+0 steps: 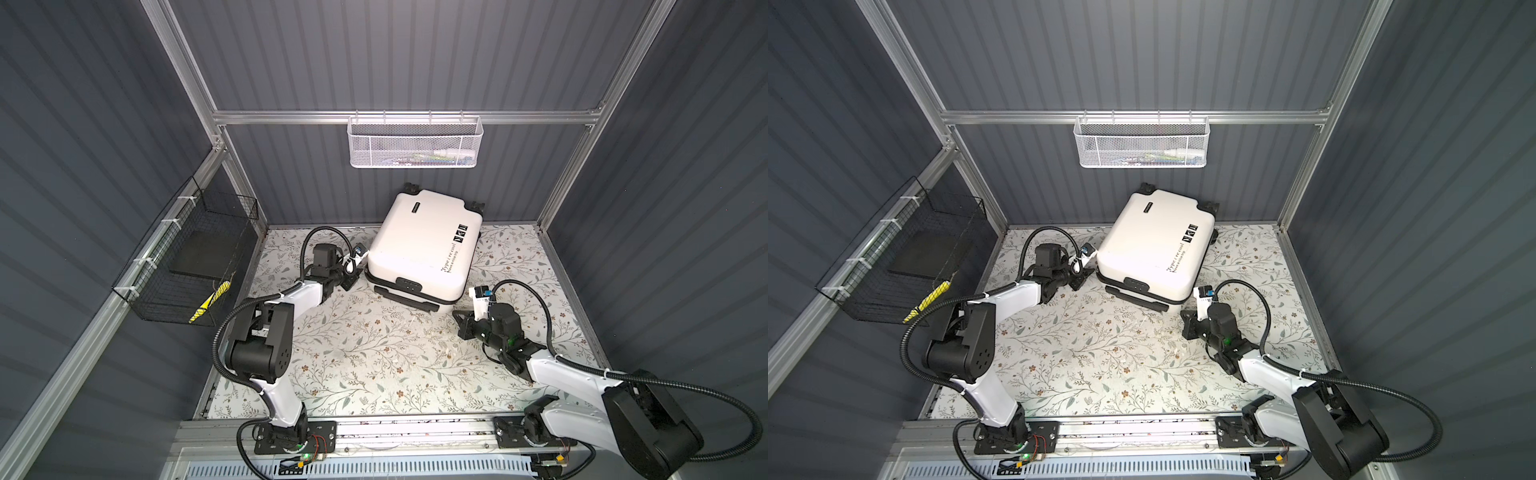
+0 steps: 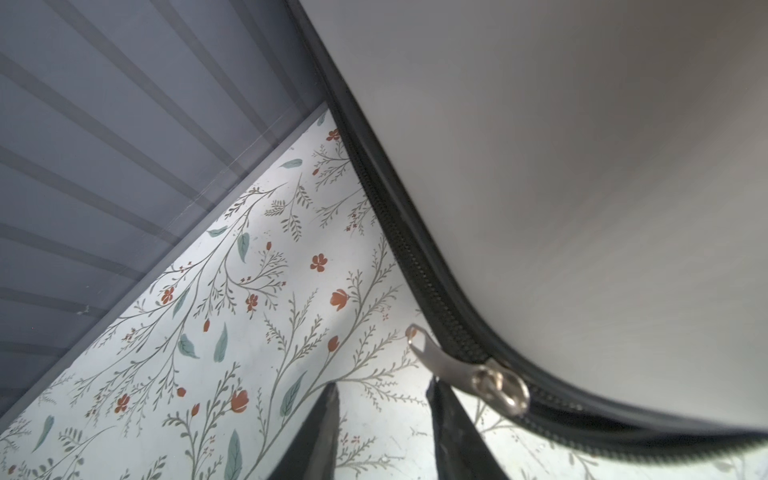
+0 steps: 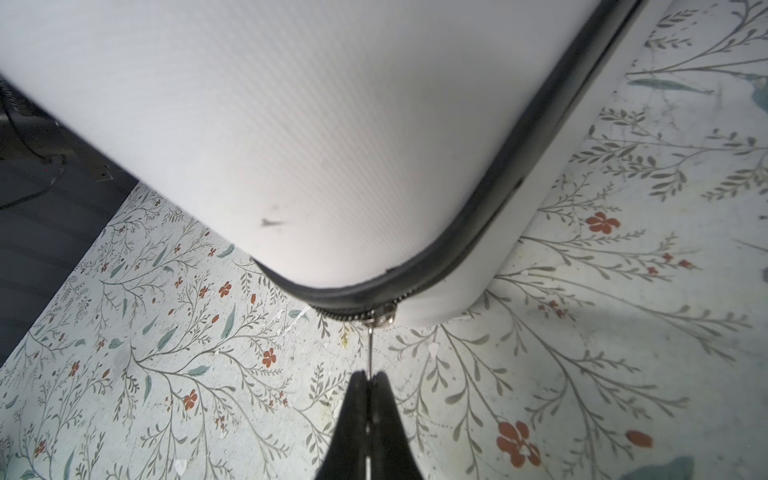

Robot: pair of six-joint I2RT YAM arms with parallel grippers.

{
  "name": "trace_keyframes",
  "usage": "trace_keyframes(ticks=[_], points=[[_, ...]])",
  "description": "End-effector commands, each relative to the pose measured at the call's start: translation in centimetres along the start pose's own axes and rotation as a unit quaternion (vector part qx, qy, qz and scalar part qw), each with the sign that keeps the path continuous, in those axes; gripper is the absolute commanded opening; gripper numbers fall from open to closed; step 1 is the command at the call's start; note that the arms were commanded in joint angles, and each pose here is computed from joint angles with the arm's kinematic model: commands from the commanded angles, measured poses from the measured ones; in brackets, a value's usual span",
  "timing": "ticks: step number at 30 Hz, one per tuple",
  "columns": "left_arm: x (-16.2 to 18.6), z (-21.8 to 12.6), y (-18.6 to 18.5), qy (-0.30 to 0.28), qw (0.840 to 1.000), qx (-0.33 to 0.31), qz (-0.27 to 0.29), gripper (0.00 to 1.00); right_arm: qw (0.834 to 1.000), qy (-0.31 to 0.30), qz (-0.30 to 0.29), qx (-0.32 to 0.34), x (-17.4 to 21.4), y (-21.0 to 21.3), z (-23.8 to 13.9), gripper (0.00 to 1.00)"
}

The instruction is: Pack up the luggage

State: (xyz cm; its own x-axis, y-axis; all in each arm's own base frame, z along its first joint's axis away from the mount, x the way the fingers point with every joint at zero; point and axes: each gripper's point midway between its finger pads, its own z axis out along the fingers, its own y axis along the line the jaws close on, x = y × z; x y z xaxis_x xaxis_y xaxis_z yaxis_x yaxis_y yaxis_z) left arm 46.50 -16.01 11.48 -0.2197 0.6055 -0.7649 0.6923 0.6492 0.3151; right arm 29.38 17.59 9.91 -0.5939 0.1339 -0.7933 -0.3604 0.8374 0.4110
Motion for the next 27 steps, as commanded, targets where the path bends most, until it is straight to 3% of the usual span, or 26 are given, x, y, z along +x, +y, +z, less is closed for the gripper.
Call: trace_keyframes(ticks=[1, 14, 27], points=[[3.2, 1.4, -3.2, 0.048, 0.997, 0.052, 0.026, 0.39, 0.999, 0.024, -0.011, -0.036, 1.0, 1.4, -0.2, 0.00], [2.2, 1.8, -4.0, 0.026, 0.996, 0.074, 0.033, 0.36, 0.999, 0.024, -0.011, -0.034, 1.0, 1.3, -0.1, 0.00], [-2.0, 1.3, -5.9, -0.022, 0.995, 0.094, 0.025, 0.38, 0.997, 0.030, -0.016, -0.062, 1.4, 2.6, -0.5, 0.00]])
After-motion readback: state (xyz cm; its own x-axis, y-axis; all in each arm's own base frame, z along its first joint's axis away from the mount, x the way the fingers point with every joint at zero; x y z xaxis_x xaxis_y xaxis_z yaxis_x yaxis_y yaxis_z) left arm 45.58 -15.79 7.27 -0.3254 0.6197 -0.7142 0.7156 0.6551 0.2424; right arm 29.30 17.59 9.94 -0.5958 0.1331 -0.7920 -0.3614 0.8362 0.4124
